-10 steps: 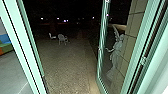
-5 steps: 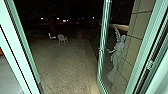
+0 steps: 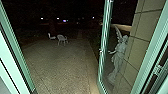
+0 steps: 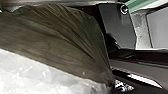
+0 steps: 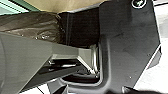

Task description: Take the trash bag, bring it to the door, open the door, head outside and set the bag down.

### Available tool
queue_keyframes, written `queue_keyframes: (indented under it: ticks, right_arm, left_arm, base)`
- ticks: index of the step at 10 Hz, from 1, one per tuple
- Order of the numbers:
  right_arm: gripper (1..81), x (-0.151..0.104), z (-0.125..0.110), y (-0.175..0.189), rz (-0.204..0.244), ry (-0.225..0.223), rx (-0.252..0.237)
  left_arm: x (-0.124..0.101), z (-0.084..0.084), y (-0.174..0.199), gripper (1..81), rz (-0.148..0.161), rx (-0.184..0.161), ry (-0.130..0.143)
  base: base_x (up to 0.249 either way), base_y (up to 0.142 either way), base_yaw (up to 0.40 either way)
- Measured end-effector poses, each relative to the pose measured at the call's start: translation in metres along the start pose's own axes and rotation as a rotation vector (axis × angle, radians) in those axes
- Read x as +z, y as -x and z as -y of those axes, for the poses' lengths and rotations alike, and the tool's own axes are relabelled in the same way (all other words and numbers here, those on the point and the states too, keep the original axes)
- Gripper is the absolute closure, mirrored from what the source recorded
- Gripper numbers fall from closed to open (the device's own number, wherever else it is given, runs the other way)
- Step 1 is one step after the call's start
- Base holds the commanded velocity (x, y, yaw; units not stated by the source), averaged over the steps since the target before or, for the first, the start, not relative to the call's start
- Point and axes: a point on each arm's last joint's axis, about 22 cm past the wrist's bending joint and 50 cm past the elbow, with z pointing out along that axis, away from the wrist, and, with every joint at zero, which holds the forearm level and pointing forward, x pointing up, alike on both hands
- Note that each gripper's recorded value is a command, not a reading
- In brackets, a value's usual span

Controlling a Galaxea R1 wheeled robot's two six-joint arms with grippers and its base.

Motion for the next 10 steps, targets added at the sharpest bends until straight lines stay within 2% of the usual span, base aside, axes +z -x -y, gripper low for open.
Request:
queue_keyframes:
  ticks: [2,3,4,5,6,7,9,10]
  right_arm:
    - [1.0,-0.001,-0.003,0.003,0.002,0.004,0.001]
    - [1.0,0.001,0.003,0.003,-0.002,-0.002,0.02]
    - [1.0,-0.003,-0.013,-0.001,-0.002,0.019,-0.002]
    - [1.0,-0.002,-0.009,0.002,-0.004,0.015,-0.001]
    - [1.0,0.0,0.002,0.009,0.006,-0.001,0.014]
    - [1.0,0.0,0.002,0.01,0.01,-0.001,0.009]
    - [1.0,0.0,-0.002,0.003,0.005,0.003,-0.002]
    - [1.0,-0.001,-0.002,0.003,0.001,0.004,-0.002]
  left_arm:
    - [0.002,-0.007,0.002,81.1,0.002,0.001,0.009]
    - [0.0,0.002,0.004,81.1,0.01,-0.001,-0.002]
    - [0.0,0.0,-0.001,81.1,-0.001,0.001,-0.002]
    - [0.002,-0.006,0.004,81.1,0.005,0.0,0.008]
    - [0.003,-0.005,0.012,81.1,0.012,-0.003,0.007]
    - [0.001,-0.001,0.014,81.1,0.015,-0.004,0.001]
    - [-0.001,0.003,0.003,81.1,0.001,0.0,-0.005]
    - [0.002,-0.004,0.003,81.1,0.002,0.002,0.004]
  base:
    - [0.114,0.0,0.0]
    - [0.111,0.0,0.0]
    - [0.111,0.0,0.0]
    - [0.105,0.0,0.0]
    - [0.103,0.0,0.0]
    - [0.103,0.0,0.0]
    - [0.103,0.0,0.0]
    - [0.104,0.0,0.0]
